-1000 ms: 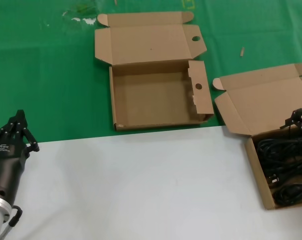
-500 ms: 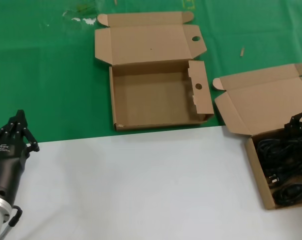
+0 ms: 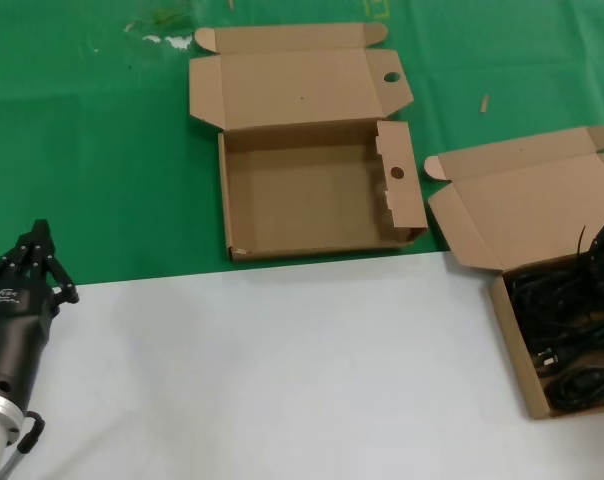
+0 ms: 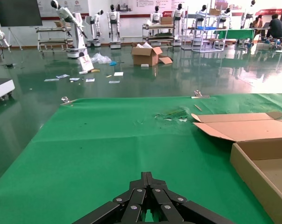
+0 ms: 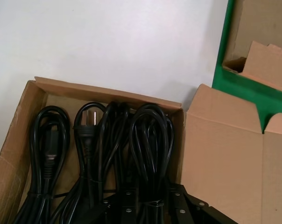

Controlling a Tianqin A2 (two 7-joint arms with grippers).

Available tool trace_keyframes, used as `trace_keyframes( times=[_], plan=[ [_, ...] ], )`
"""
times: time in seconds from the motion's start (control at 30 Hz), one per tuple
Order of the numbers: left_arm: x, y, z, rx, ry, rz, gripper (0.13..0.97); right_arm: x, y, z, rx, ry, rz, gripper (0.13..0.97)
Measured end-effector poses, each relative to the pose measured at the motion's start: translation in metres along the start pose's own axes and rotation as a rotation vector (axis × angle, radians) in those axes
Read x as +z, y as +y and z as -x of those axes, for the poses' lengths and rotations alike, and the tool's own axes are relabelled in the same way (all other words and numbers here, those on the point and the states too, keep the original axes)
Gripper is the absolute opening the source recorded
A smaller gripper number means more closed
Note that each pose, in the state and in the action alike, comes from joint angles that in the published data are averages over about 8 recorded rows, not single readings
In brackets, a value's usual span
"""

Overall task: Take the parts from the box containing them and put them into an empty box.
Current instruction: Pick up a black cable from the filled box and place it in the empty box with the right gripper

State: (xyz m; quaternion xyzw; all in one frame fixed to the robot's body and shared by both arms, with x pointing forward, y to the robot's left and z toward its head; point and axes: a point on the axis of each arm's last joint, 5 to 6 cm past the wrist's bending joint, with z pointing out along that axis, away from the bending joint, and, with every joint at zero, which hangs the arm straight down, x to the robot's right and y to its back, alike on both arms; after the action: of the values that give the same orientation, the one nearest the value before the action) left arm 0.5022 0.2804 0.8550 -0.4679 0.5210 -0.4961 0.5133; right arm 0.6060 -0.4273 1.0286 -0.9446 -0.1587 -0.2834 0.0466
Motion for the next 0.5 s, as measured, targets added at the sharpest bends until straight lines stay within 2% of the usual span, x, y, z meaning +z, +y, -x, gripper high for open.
trace_keyframes(
  times=[0.07,0.27,0.5],
  plan=[
    [0.0,0.0,0.0,0.0,0.0,0.0,0.14,-0.002,-0.002,-0.002,0.003,0.002,0.001,0.269],
    [0.0,0.0,0.0,0.0,0.0,0.0,0.14,-0.015,-0.01,-0.01,0.016,0.014,0.005,0.233],
    [0.0,0.0,0.0,0.0,0.0,0.0,0.14,-0.048,-0.029,-0.036,0.035,0.057,0.012,0.206]
  ],
)
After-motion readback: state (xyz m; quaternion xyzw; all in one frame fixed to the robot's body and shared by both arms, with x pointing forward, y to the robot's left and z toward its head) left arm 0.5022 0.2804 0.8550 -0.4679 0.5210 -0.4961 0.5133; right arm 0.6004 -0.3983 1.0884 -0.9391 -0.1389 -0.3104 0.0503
